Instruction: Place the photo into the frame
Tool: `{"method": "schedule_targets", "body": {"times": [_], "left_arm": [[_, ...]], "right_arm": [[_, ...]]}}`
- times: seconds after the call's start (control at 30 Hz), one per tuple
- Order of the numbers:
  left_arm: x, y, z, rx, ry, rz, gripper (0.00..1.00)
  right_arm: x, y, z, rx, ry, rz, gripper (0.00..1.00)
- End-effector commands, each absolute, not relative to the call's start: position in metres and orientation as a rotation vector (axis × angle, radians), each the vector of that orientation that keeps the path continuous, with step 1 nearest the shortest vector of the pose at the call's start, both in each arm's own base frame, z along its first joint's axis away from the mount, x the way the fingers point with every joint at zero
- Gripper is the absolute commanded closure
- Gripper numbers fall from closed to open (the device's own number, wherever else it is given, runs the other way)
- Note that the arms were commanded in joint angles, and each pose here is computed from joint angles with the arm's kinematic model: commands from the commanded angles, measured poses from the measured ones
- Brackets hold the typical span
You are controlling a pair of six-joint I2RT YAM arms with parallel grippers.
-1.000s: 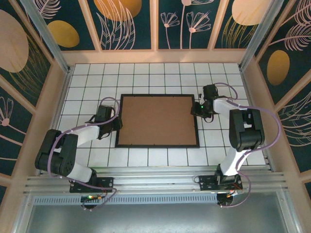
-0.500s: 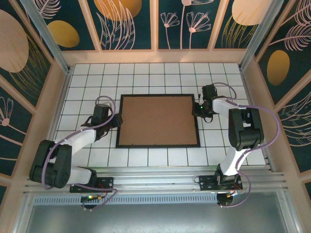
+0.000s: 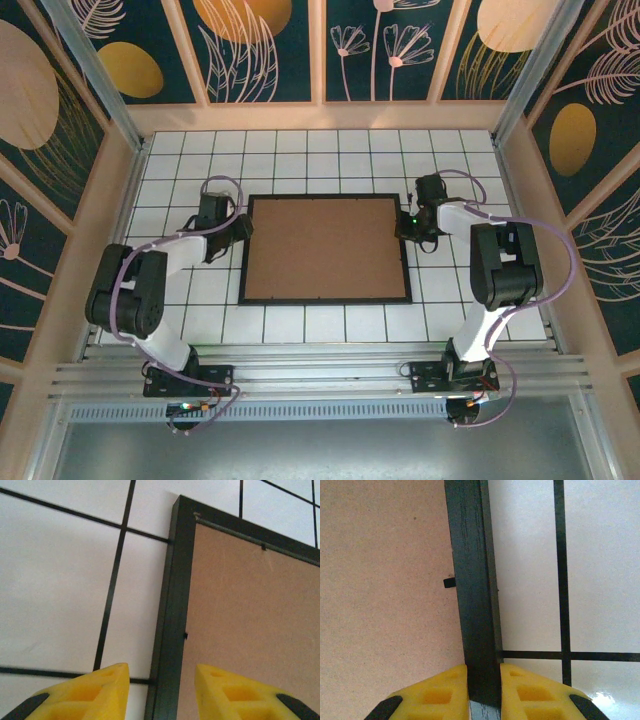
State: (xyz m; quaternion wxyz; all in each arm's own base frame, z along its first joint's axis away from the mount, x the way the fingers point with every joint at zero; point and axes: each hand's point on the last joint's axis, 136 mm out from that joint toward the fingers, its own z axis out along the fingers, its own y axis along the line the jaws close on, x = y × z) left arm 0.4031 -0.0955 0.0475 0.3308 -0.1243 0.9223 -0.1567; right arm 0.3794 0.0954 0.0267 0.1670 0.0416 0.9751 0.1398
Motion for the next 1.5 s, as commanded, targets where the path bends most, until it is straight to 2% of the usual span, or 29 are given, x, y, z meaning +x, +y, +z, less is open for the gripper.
{"method": "schedule_targets", "body": {"times": [0.0,0.33,0.67,1.3,1.47], "left_arm": [[0.422,-0.098,0.054,-0.295,2.385,-0.424,0.63],[0.429,-0.106,0.029,-0.272,2.448,-0.442,0.68],[0.420,-0.118,0.017,-0.218,2.488,-0.524,0.68],[0.401,-0.134,-0.003,-0.090,2.614,-0.380,0.58],[0.406,-0.131,0.011,-0.120,2.569,-0.357,0.57]], "right_arm": [[0.384,0.091,0.019,0.108,2.784,0.333,0.81],[0.382,0.091,0.019,0.107,2.789,0.330,0.81],[0.382,0.094,0.017,0.098,2.793,0.333,0.81],[0.381,0.101,0.016,0.074,2.802,0.336,0.82],[0.381,0.101,0.016,0.070,2.801,0.333,0.82]]}}
